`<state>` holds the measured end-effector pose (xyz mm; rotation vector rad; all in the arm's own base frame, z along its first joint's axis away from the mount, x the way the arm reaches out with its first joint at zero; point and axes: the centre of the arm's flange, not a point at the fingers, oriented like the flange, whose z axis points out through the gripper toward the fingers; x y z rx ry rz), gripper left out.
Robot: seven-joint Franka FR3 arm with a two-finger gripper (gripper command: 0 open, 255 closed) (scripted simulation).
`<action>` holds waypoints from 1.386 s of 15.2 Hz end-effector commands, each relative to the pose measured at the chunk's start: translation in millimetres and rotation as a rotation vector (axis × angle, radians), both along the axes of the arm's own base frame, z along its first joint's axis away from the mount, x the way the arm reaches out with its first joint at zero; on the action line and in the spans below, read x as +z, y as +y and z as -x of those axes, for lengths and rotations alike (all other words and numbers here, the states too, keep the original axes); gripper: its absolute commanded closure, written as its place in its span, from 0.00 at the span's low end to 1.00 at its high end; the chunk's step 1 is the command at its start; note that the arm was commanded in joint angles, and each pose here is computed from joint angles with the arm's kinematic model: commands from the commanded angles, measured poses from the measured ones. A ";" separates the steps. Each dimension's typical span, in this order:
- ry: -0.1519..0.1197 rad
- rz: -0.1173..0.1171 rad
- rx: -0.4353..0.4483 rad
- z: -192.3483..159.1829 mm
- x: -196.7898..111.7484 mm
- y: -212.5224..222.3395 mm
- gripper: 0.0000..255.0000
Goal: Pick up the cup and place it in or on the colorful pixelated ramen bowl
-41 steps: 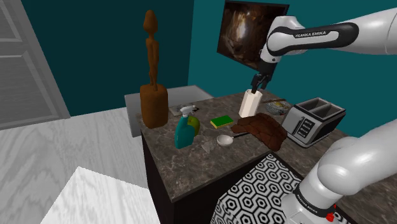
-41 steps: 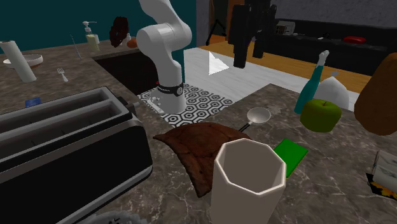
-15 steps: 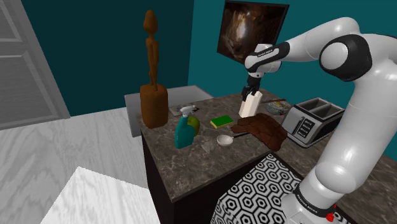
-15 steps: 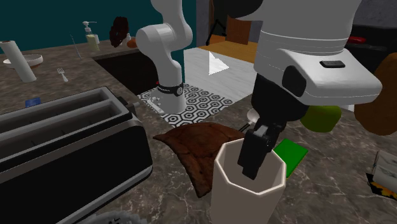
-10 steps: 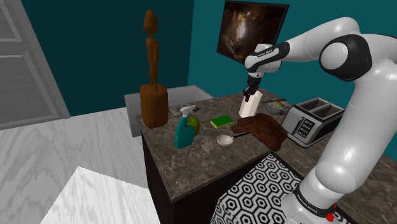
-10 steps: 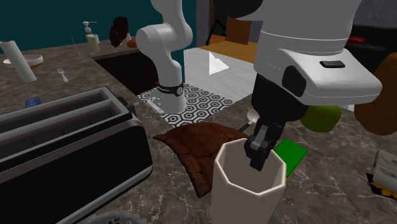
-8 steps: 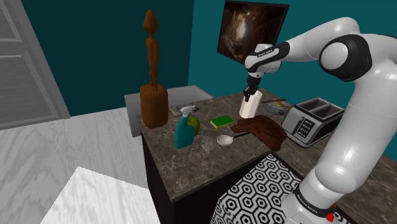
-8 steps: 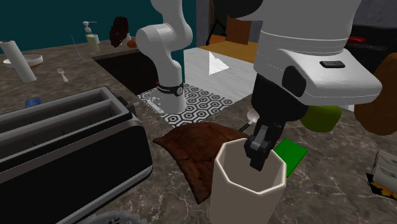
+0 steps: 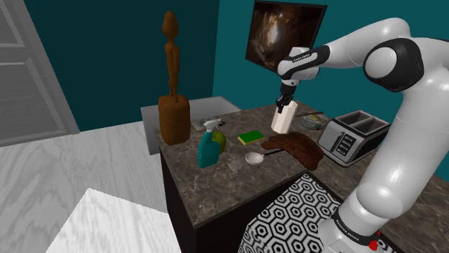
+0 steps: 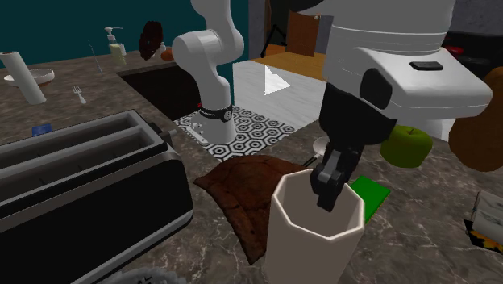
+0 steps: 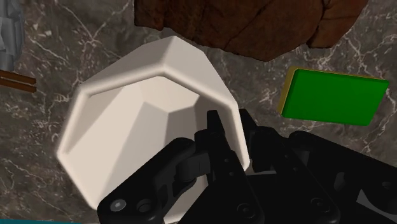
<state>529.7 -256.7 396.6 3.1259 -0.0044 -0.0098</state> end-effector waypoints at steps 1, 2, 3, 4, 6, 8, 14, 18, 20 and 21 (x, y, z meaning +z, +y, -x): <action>-0.001 0.000 0.000 -1.1 10.2 0.2 1.00; -0.001 0.000 0.000 -1.1 15.5 0.2 1.00; -0.001 0.000 0.000 -1.1 20.8 0.2 1.00; -0.001 0.000 0.000 -1.1 26.0 0.2 1.00; -0.001 0.000 0.000 -1.1 36.6 0.2 1.00; -0.001 0.000 0.000 -1.1 47.2 0.2 1.00; -0.001 0.000 0.000 -1.1 78.8 0.2 1.00; -0.001 0.000 0.000 -1.1 100.0 0.2 1.00; -0.001 0.000 0.000 -1.1 110.5 0.2 1.00; -0.001 0.000 0.000 -1.1 115.8 0.2 1.00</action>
